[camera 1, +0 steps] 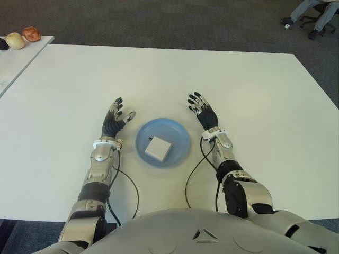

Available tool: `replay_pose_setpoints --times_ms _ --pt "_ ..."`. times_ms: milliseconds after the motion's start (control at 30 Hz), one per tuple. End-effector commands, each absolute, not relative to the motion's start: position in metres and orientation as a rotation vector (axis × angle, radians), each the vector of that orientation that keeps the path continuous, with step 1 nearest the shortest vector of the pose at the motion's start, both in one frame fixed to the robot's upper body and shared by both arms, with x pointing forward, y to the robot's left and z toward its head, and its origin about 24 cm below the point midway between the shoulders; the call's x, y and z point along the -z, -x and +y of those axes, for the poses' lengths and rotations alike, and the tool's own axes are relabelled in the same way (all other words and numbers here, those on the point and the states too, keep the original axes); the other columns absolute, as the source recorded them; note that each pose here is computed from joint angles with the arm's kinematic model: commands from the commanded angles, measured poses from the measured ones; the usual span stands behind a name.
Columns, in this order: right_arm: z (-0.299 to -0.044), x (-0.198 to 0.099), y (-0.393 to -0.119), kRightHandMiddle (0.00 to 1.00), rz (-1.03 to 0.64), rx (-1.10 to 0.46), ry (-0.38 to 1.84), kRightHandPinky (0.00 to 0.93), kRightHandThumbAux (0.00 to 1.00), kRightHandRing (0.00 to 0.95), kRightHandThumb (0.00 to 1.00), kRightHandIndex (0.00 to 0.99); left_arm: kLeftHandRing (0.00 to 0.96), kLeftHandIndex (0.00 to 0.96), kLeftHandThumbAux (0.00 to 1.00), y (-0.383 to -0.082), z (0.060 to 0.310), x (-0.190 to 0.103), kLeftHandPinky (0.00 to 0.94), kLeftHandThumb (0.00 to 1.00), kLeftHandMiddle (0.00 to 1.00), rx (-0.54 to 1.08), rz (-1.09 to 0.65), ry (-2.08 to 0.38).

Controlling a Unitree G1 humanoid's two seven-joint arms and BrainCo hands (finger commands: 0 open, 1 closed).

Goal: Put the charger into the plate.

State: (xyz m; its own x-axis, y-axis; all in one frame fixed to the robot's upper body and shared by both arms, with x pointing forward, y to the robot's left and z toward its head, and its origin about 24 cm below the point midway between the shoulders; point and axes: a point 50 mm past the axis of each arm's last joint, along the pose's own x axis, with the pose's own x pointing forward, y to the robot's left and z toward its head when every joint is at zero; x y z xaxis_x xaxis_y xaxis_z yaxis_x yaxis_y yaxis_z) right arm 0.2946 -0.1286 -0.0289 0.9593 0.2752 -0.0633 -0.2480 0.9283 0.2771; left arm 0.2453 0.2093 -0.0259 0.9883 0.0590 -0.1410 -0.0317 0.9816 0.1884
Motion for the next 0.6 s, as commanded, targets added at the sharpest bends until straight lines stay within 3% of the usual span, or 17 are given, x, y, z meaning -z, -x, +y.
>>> replay_pose_setpoints --times_ms 33,600 --pt "-0.1325 0.0642 -0.2652 0.143 0.276 -0.218 -0.316 0.060 0.675 0.101 0.000 0.077 0.000 0.000 0.641 -0.2331 0.2021 0.0596 0.000 0.000 0.000 0.035 0.295 -0.228" --pt "-0.1358 0.0646 -0.2643 0.156 0.272 -0.224 -0.326 0.085 0.601 0.113 0.000 0.094 0.000 0.000 0.680 -0.2355 0.2012 0.0690 0.000 0.000 0.000 0.060 0.313 -0.255"
